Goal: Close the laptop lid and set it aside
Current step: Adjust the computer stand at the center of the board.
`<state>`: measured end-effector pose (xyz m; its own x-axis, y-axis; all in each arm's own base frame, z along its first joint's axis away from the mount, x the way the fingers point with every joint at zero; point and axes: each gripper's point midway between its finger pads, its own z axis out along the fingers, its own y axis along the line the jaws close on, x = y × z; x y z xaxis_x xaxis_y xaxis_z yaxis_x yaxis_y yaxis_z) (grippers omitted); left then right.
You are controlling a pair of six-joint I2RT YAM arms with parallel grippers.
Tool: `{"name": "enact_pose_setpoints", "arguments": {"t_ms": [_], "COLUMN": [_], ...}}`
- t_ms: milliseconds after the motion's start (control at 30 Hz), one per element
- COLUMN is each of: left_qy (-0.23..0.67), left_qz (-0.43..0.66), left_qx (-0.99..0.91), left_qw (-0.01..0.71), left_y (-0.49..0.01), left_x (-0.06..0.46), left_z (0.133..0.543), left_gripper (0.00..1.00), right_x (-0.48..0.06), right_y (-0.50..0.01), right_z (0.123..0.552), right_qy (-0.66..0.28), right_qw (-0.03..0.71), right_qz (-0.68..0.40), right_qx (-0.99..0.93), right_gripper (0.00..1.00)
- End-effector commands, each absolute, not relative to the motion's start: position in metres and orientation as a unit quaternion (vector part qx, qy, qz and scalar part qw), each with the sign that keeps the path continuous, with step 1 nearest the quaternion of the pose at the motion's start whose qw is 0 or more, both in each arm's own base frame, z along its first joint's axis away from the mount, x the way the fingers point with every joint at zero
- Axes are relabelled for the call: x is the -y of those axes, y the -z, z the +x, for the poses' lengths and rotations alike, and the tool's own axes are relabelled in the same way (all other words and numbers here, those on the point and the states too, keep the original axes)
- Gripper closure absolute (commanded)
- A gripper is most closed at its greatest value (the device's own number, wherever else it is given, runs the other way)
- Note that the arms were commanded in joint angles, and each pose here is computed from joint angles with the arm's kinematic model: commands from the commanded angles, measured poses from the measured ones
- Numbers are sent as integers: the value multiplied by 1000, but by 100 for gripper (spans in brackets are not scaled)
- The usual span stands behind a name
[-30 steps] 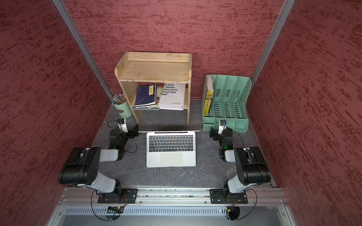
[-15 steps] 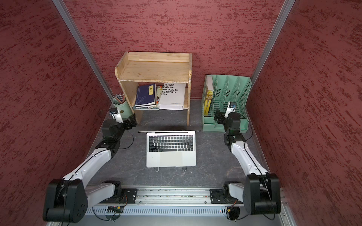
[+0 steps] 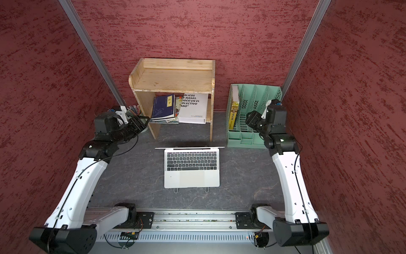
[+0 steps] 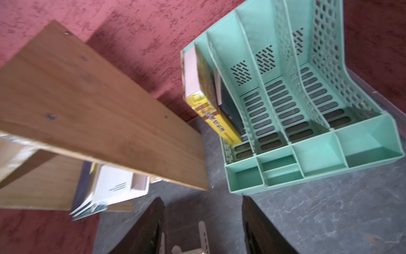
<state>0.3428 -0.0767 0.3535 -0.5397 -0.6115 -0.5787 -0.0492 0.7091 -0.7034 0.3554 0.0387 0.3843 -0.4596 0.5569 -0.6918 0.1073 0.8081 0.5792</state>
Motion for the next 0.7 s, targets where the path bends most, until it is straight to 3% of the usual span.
{"name": "enact_pose_setpoints", "arguments": {"t_ms": [0, 167, 267, 667], "left_qy": [357, 381, 391, 409], "left_qz": [-240, -271, -283, -322], "left_qx": [-849, -860, -862, -849], "left_qw": [308, 205, 156, 90], "left_y": [-335, -328, -319, -299], "left_x": [103, 135, 150, 158], "left_z": [310, 275, 251, 202], "left_gripper": [35, 31, 29, 24], "right_x": [-71, -107, -113, -129], "right_y": [-366, -362, -361, -347], "right_z": [330, 311, 294, 253], "right_qy": [-311, -400, -414, -444], "right_qw": [354, 243, 224, 161], "right_qz": [220, 209, 208, 190], "right_qx": [-854, -858, -858, -861], "right_gripper": [43, 36, 32, 18]}}
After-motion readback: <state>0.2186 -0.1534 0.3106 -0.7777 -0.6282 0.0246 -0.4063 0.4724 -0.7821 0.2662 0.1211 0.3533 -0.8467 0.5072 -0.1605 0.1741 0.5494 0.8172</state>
